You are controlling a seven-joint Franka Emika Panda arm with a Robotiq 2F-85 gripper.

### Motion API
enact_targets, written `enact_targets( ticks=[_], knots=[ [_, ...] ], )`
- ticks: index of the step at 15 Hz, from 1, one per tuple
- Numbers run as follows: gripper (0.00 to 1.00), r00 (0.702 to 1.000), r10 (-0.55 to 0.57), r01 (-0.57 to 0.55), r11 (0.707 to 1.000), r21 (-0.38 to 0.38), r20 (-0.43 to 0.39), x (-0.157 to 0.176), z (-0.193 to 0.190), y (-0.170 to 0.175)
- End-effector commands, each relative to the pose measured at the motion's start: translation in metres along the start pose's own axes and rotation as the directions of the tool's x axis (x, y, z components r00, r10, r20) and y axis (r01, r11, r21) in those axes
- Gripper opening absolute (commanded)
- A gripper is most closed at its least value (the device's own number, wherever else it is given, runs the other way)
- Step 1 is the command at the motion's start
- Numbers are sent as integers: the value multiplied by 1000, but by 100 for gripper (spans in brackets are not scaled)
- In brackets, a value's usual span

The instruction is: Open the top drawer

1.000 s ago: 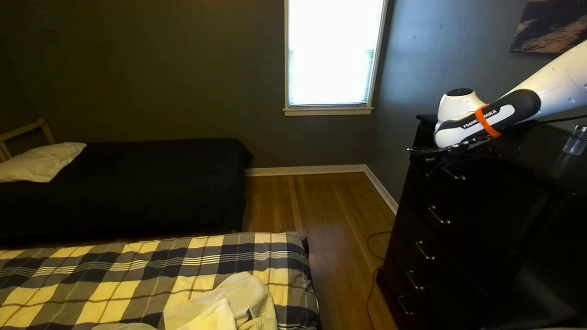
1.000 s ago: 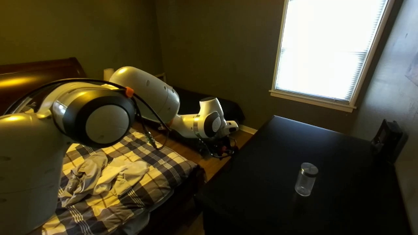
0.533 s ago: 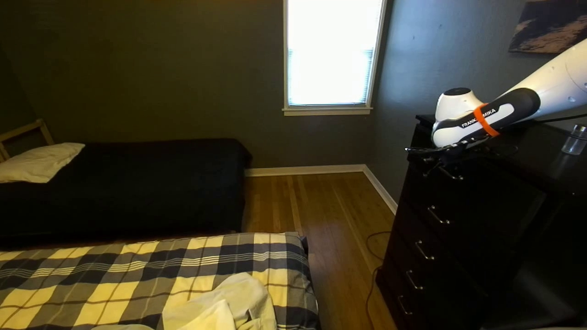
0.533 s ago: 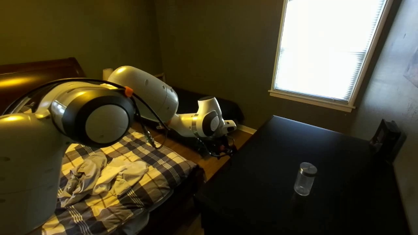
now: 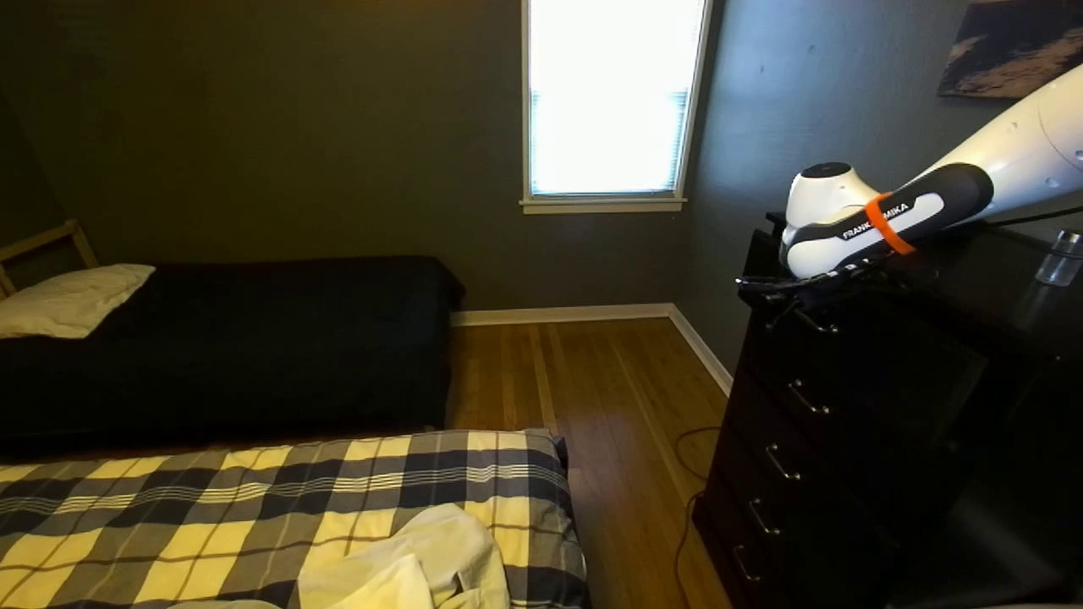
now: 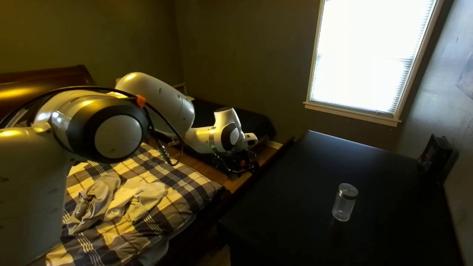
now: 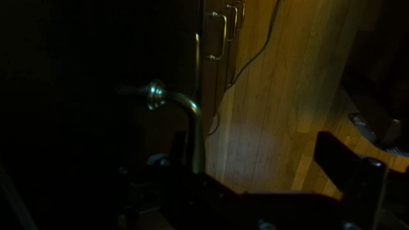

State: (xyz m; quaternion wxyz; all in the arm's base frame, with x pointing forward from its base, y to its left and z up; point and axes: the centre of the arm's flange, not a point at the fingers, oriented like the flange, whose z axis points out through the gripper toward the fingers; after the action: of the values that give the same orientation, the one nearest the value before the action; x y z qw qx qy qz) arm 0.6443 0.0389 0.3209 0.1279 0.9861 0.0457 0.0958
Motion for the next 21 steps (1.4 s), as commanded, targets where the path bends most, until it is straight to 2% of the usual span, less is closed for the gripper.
enact_targets(
  ticks=[1, 5, 7, 10, 11, 13, 15, 17, 21],
  knots=[
    [100, 994, -95, 100, 989, 113, -48, -14, -24, -88],
    [100, 981, -159, 172, 978, 120, -109, -22, -47, -159],
    [100, 960, -226, 254, 950, 179, -164, -27, -60, -190],
    [100, 912, -333, 391, 884, 258, -240, -36, -78, -221],
    [100, 899, -354, 419, 868, 267, -259, -37, -86, -224],
    [100, 881, -373, 447, 858, 254, -290, -36, -105, -223],
    [100, 884, -365, 431, 879, 206, -293, -32, -127, -209],
    [100, 901, -321, 376, 913, 159, -293, -25, -150, -186],
    [100, 951, -216, 246, 962, 120, -220, -15, -193, -122]
  ],
)
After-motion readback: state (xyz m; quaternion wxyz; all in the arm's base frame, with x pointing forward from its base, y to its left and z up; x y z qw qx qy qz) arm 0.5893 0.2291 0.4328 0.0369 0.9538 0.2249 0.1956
